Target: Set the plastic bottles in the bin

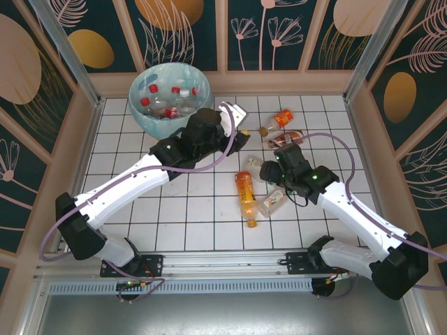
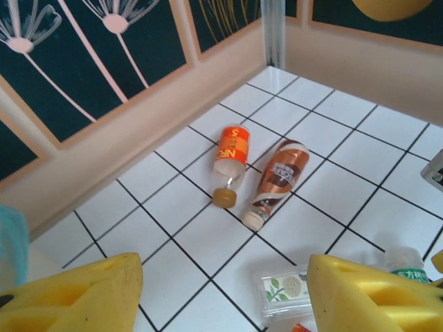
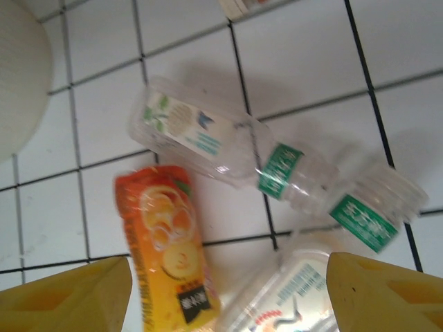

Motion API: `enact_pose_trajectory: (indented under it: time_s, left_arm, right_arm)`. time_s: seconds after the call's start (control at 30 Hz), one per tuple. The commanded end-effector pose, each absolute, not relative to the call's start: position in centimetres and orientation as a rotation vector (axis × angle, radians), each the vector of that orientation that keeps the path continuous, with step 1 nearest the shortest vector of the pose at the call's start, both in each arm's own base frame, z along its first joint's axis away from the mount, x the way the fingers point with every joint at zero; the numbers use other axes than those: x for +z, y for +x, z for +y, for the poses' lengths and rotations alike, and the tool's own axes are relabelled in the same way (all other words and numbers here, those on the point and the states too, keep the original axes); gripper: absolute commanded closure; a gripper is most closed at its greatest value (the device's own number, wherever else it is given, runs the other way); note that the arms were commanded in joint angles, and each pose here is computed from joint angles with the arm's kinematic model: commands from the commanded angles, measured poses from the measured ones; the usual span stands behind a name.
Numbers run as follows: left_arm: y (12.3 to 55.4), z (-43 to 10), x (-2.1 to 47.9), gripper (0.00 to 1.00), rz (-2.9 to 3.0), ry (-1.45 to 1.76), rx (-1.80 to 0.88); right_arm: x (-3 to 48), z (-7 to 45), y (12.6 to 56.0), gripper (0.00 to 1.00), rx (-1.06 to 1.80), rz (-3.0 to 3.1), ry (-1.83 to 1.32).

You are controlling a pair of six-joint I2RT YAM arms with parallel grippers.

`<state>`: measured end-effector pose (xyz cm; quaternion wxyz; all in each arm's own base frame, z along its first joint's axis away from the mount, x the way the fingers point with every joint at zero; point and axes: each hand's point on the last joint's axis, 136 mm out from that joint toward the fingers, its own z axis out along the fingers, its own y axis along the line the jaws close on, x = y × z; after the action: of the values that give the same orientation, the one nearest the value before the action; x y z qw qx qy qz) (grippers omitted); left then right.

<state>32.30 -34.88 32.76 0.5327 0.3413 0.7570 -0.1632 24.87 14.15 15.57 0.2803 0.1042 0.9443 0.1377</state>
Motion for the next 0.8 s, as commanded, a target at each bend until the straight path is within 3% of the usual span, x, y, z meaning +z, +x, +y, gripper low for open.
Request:
enact_pose_trajectory:
  time_s: [0.0, 0.3, 0.77]
  left_arm:
    - [30.8, -35.8, 32.7, 0.36, 1.769, 0.827, -0.518]
    - [28.0, -35.9, 26.0, 0.36, 1.845, 0.866, -0.606]
    - [28.4, -34.4, 24.9, 0.34, 1.880, 0.810, -0.534]
  right_arm:
    - [13.3, 12.0, 22.1, 0.25, 0.300, 2.637, 0.383]
    - [9.7, 11.0, 20.2, 0.25, 0.304, 2.707, 0.525]
    - [4.7, 12.4, 20.1, 0.16, 0.372, 2.756, 0.667]
